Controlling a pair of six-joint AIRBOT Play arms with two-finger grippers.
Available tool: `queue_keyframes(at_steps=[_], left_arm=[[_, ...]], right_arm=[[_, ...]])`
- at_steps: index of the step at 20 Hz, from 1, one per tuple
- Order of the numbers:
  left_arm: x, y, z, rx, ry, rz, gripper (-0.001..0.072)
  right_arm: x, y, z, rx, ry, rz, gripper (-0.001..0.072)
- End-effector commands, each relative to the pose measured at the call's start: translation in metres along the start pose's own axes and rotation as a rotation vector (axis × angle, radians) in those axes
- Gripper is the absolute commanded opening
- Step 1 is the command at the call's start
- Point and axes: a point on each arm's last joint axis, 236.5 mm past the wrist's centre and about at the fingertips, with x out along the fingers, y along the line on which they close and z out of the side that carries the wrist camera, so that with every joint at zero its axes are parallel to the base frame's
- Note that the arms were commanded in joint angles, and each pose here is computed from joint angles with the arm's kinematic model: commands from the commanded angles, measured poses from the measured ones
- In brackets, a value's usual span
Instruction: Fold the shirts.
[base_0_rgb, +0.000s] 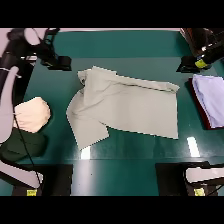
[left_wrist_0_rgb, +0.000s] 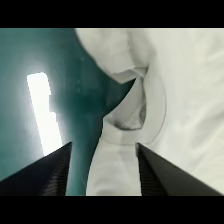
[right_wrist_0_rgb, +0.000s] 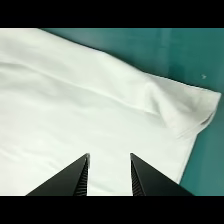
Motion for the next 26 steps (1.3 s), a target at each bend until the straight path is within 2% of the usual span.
queue_keyframes(at_steps=[1,6,10,13,20,21,22,26], left_arm=[[-0.021,0.023,-0.028,-0.101,0.052,-0.053,0.0474],[0.002,0.046,-0.137,-0.246,0.123,-0.036,0.0476],[0.047,0.037,-0.213,-0.394,0.207,-0.100,0.0475],[0.068,0.015,-0.224,-0.463,0.173,-0.189,0.0475],[0.081,-0.011,-0.231,-0.416,0.168,-0.197,0.0469],[0.078,-0.013,-0.231,-0.416,0.182,-0.205,0.0226],[0.075,-0.014,-0.228,-0.393,0.187,-0.205,0.0032],[0.051,-0.019,-0.200,-0.339,0.119,-0.220,0.0024]], right_arm=[[-0.019,0.021,-0.012,-0.011,-0.011,0.105,0.0308],[-0.028,0.034,-0.059,-0.037,-0.002,0.113,0.0308],[-0.030,0.045,-0.072,-0.052,-0.052,0.110,0.0308],[-0.032,0.051,-0.077,-0.062,-0.048,0.122,0.0308],[-0.033,0.048,-0.091,-0.075,0.010,0.123,0.0308],[-0.033,0.039,-0.098,-0.069,0.039,0.101,0.0308],[-0.032,0.027,-0.105,-0.049,0.065,0.076,0.0308],[-0.011,-0.055,-0.183,0.193,0.214,-0.030,0.0311]])
